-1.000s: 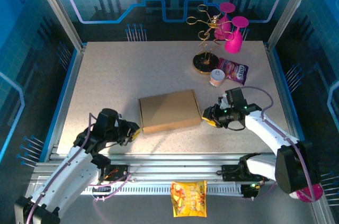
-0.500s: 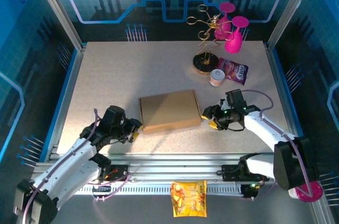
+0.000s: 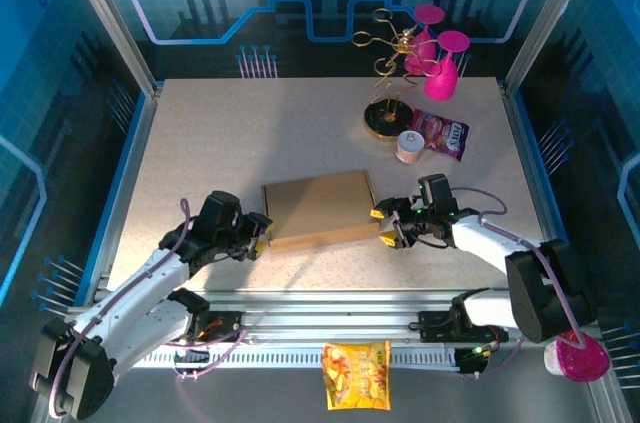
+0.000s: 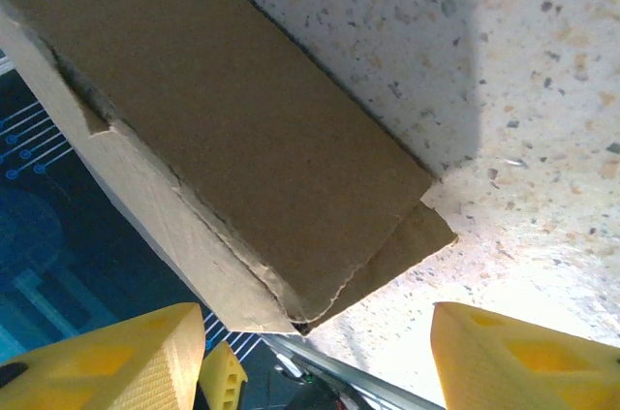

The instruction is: Fold the paper box

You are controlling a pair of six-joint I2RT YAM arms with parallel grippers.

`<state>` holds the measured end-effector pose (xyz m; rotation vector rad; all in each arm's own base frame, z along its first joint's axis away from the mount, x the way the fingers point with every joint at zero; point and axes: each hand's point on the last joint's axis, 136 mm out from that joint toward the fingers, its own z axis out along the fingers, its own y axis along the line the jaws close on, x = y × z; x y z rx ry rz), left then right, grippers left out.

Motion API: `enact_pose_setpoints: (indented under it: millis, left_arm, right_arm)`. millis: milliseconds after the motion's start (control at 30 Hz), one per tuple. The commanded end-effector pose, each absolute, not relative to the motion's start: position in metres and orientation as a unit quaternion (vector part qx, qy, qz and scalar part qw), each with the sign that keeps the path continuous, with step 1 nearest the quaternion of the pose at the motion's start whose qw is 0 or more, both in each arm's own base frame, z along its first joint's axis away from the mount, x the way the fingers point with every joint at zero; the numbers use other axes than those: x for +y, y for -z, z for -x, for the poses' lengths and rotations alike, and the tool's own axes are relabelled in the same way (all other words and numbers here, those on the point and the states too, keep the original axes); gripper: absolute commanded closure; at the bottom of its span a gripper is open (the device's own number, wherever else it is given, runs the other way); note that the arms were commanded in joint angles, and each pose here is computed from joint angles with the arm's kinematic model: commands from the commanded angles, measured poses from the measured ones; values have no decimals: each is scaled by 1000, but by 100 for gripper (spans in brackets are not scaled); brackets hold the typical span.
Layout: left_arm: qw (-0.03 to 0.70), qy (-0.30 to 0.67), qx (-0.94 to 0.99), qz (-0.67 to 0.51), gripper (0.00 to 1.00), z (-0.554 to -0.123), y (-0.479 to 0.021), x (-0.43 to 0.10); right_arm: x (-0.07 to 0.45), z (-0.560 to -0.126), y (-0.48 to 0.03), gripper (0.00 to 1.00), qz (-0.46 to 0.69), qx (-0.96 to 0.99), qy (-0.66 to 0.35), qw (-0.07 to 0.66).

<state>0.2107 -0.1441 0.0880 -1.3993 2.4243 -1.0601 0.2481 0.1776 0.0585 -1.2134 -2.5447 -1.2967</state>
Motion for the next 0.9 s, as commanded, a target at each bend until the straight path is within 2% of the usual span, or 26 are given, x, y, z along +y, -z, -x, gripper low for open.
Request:
enact_pose_setpoints:
  millis: [0,467,867]
  left_arm:
    - [73,352,800,481,51,-213,-80,-142]
    - [95,365,794,477,51,-239,-96,-120]
    - [145,359,798,461,51,-267,-130,-87]
  right_arm:
    - [183,-257,-55,38,410,-806,427,22]
    - [198,-313,-37,62,431,-787,440,-17]
    - [227,-338,-33,63,455,-767,451,-44]
